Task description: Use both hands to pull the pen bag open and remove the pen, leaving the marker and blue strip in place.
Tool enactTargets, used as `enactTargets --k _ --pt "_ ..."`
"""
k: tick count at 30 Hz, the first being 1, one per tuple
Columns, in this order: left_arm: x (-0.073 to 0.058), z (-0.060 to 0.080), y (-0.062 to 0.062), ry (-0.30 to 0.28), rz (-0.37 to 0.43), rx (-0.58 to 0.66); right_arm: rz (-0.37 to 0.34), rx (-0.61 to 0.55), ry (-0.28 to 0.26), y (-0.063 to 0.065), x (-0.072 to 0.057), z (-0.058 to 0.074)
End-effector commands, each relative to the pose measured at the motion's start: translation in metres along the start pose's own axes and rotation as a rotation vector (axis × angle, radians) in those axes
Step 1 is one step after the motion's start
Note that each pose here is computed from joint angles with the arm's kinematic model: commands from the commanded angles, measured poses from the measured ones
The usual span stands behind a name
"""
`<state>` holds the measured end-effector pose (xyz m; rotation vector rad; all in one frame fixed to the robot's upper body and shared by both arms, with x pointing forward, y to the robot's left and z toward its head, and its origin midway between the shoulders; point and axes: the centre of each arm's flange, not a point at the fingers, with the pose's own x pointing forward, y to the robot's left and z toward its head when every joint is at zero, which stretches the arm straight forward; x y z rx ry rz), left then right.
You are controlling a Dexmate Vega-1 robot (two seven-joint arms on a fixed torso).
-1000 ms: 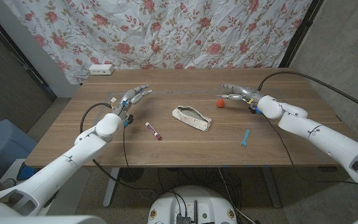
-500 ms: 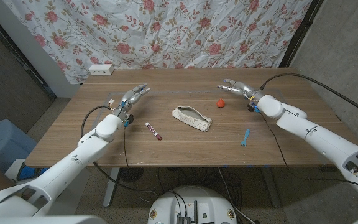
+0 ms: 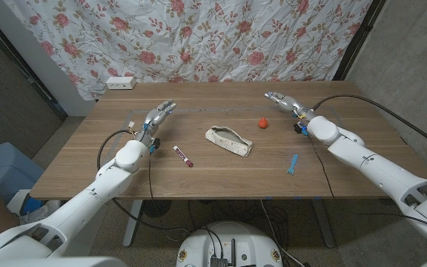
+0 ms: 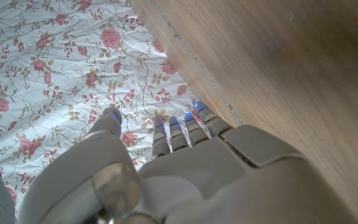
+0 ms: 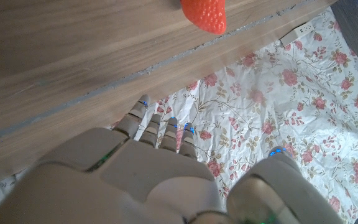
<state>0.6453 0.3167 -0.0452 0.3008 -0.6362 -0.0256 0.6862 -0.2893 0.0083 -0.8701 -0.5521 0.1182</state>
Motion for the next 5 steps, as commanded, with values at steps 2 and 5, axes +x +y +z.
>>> enactTargets --k 2,5 --pt "-0.0066 -0.0059 0.0010 -0.017 0.074 -0.101 -0.059 0.256 -0.032 -0.0010 -0.0015 -0.0046" --pt "-0.0072 -0.0072 0.0014 -0.017 0.079 -0.120 -0.082 0.283 -0.026 0.0001 -0.0049 -0.0061"
